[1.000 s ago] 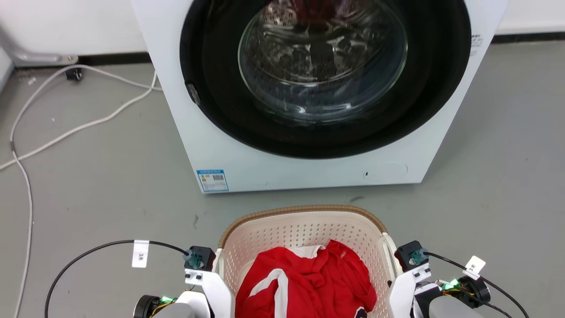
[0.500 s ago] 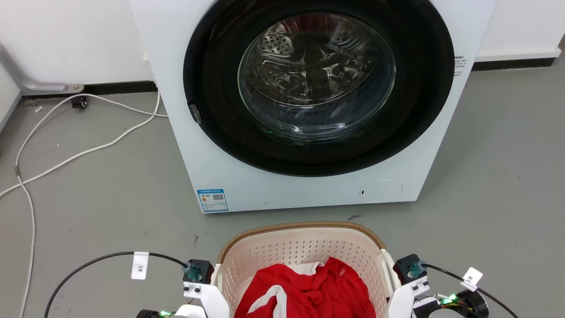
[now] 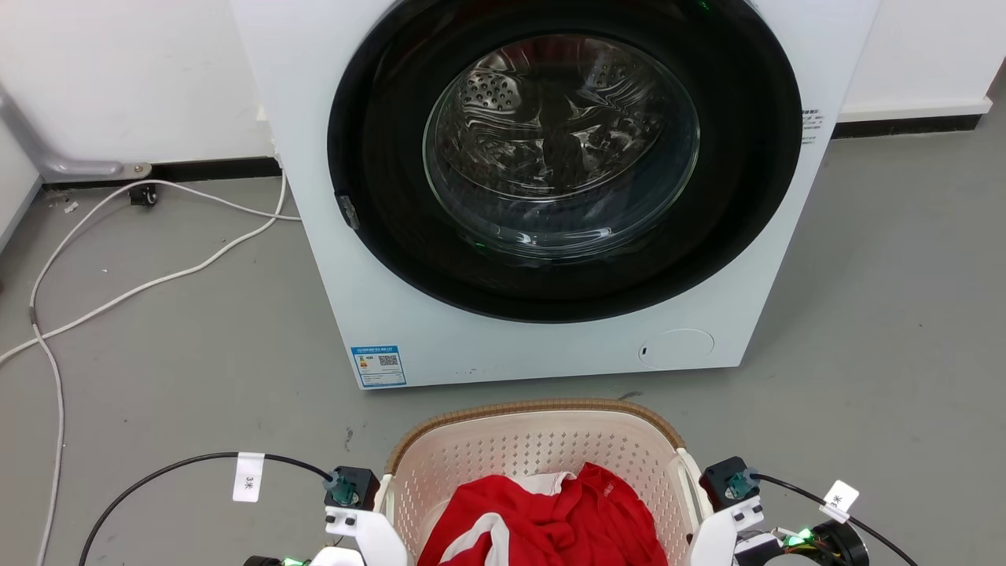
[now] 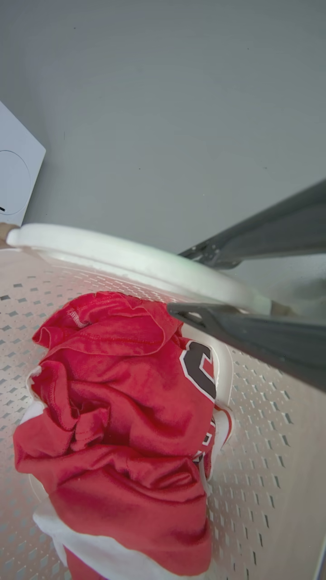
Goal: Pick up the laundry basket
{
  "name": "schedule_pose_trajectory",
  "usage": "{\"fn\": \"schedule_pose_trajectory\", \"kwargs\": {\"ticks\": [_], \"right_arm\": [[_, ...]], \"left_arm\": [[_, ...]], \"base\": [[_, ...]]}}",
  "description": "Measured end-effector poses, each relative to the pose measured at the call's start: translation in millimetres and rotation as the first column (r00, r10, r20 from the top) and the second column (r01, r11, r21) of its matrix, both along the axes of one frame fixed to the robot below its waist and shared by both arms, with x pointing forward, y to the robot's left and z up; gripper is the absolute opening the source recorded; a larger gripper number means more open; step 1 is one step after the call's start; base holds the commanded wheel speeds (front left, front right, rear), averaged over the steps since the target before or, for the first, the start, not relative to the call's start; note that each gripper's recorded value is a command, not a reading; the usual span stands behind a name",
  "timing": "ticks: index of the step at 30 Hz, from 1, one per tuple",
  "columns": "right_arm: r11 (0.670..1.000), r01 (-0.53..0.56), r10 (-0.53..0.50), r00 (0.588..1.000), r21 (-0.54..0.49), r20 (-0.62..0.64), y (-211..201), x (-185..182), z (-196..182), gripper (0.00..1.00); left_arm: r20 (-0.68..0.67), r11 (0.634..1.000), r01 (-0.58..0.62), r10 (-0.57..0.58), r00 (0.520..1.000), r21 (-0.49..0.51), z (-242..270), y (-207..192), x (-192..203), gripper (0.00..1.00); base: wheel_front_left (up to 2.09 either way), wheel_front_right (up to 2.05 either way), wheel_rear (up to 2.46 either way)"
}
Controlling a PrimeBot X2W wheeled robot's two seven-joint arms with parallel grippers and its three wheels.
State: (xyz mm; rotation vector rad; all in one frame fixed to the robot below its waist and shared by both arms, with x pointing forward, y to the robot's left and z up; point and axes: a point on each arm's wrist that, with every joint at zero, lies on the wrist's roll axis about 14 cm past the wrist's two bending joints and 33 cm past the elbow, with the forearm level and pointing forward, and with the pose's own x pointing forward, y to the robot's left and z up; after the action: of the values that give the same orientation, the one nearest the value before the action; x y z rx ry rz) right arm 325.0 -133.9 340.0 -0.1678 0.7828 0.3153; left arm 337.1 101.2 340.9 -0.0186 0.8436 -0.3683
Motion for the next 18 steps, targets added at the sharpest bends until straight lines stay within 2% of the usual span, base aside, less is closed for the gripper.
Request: {"fn": "schedule_pose_trajectory", "kwargs": {"ticks": [18], "right_arm": [[1.000,0.007,-0.007,1.000,0.004,0.001,-0.8,-0.6,-0.8,0.00]], "left_arm": [[0.001,1.000,-0.003,0.003,1.000,-0.003,-1.3,0.3,-0.9,0.00]], "base": [[0.00,0.00,0.00]]}}
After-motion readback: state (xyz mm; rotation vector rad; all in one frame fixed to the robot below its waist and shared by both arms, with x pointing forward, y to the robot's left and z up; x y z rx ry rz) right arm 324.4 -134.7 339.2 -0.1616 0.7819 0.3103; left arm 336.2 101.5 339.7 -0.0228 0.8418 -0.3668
